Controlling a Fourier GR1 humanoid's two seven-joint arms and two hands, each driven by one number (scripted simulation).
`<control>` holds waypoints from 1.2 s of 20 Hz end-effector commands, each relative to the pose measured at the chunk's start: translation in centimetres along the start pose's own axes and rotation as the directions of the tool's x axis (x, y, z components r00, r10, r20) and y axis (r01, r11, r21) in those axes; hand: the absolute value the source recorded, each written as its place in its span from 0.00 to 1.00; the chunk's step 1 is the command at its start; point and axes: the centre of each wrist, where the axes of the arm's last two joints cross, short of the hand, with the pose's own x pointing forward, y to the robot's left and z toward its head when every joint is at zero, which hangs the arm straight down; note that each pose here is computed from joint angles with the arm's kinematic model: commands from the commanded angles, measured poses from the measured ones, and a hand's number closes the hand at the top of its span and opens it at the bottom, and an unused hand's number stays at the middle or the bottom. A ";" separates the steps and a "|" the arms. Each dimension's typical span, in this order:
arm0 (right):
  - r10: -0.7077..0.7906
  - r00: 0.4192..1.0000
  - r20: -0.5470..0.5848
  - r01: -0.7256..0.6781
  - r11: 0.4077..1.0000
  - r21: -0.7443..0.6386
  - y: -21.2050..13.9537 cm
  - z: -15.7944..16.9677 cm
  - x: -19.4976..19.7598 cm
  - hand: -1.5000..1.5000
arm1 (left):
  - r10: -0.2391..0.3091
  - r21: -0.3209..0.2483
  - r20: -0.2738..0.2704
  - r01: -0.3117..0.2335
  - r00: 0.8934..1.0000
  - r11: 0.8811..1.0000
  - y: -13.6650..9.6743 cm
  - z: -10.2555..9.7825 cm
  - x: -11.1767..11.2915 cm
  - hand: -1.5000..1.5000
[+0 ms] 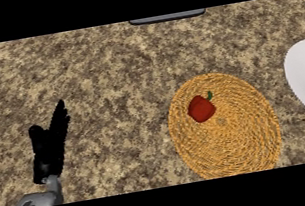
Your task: Pick the lemon from the placemat and place it in the plate
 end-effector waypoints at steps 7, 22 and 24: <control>-0.536 0.803 0.259 0.579 0.804 -0.132 -2.2 1.9 -2.7 0.00 | -0.002 0.016 0.002 0.002 1.000 1.000 -1.5 0.9 -0.5 0.50; -0.607 0.732 0.309 0.651 0.758 -0.052 -1.9 4.8 -5.3 0.00 | 0.002 -0.026 0.003 -0.002 1.000 1.000 -0.8 0.9 0.5 0.50; -0.598 0.734 0.322 0.645 0.762 -0.054 0.6 5.1 -6.0 0.00 | 0.006 -0.015 -0.003 -0.006 1.000 1.000 -0.7 0.4 1.1 0.50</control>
